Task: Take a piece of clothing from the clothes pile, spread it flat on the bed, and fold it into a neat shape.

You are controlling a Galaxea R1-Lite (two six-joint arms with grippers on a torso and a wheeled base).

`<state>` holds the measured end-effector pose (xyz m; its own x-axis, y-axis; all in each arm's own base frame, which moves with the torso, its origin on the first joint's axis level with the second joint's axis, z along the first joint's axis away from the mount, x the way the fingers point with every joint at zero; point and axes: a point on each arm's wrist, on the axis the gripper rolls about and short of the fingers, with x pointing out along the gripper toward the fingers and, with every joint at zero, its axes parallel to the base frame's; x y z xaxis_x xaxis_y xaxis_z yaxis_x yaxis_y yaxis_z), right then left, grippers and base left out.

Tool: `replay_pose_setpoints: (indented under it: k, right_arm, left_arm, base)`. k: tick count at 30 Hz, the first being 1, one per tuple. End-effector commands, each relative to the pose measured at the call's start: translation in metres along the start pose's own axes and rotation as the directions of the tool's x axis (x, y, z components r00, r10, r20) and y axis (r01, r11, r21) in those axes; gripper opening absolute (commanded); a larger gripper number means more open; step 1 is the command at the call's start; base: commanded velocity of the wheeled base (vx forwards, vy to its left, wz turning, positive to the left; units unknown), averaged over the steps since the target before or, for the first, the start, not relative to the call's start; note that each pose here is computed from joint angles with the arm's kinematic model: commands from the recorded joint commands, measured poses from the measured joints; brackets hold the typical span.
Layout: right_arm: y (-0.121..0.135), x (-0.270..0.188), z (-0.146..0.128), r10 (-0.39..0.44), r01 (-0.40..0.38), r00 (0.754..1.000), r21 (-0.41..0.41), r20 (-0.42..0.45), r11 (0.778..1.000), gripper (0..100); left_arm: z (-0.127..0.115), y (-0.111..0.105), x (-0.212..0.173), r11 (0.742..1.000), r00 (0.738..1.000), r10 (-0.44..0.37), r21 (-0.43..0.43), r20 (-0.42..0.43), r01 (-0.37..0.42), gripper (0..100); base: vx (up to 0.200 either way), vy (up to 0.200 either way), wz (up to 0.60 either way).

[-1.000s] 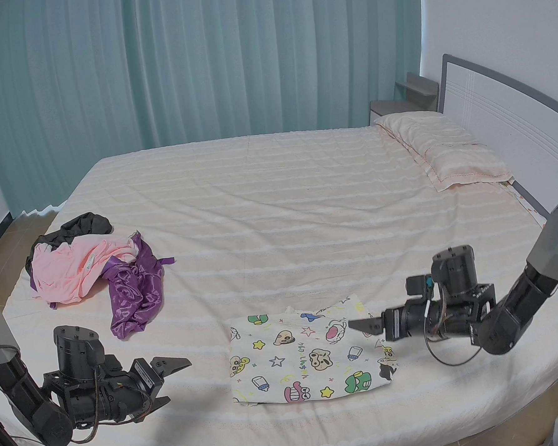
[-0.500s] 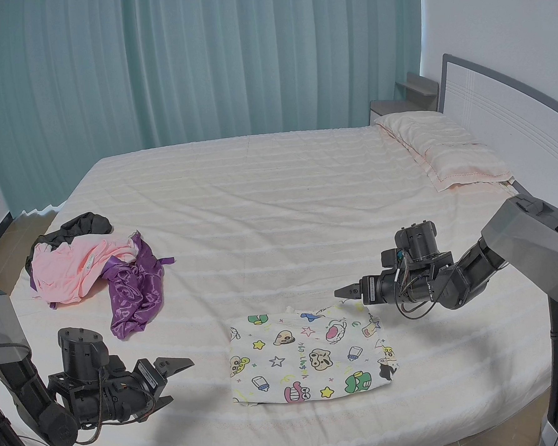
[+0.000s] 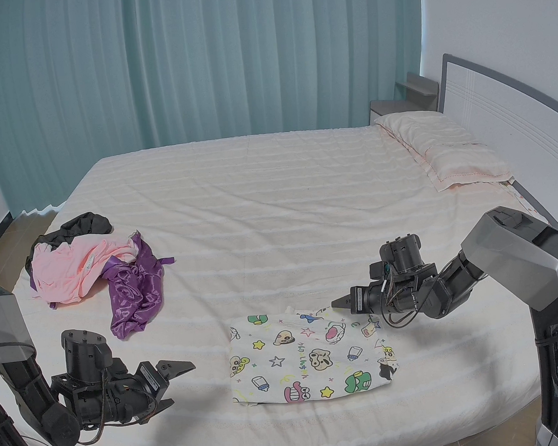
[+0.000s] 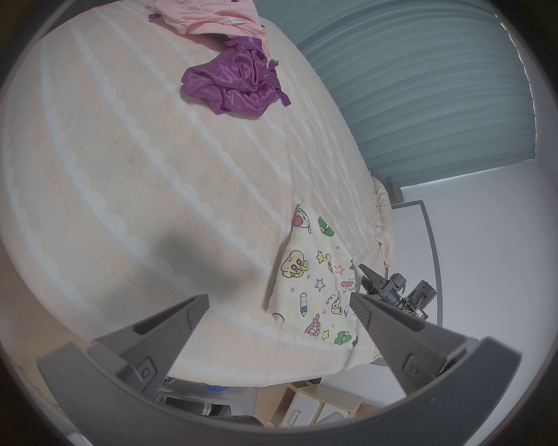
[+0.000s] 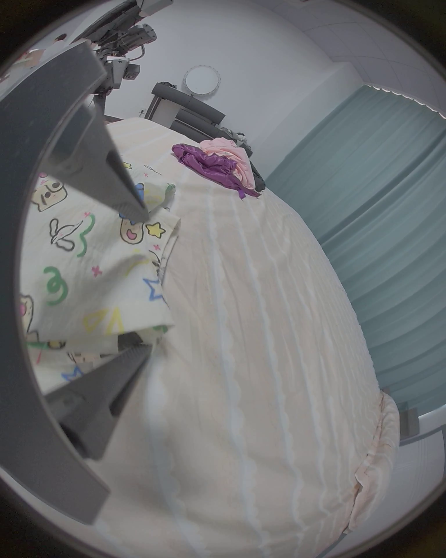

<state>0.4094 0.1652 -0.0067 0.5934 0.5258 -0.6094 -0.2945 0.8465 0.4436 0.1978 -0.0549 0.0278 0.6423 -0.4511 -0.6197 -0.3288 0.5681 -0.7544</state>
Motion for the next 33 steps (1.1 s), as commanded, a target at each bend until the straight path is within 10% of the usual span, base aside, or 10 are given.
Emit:
replay_pose_setpoints:
  k: [1, 33]
  right_arm:
    - [-0.001, 0.0, 0.0, -0.003, 0.003, 1.0, 0.003, 0.003, 1.0, 0]
    - [-0.042, -0.018, 0.006, -0.097, 0.08, 0.992, 0.2, 0.077, 0.976, 0]
  left_arm:
    - [0.0, 0.001, 0.001, 1.0, 1.0, 0.005, -0.002, -0.001, -0.005, 100]
    - [0.0, 0.001, 0.0, 1.0, 1.0, 0.009, -0.002, 0.003, -0.009, 100]
  base:
    - [0.0, 0.0, 0.0]
    - [0.0, 0.0, 0.0]
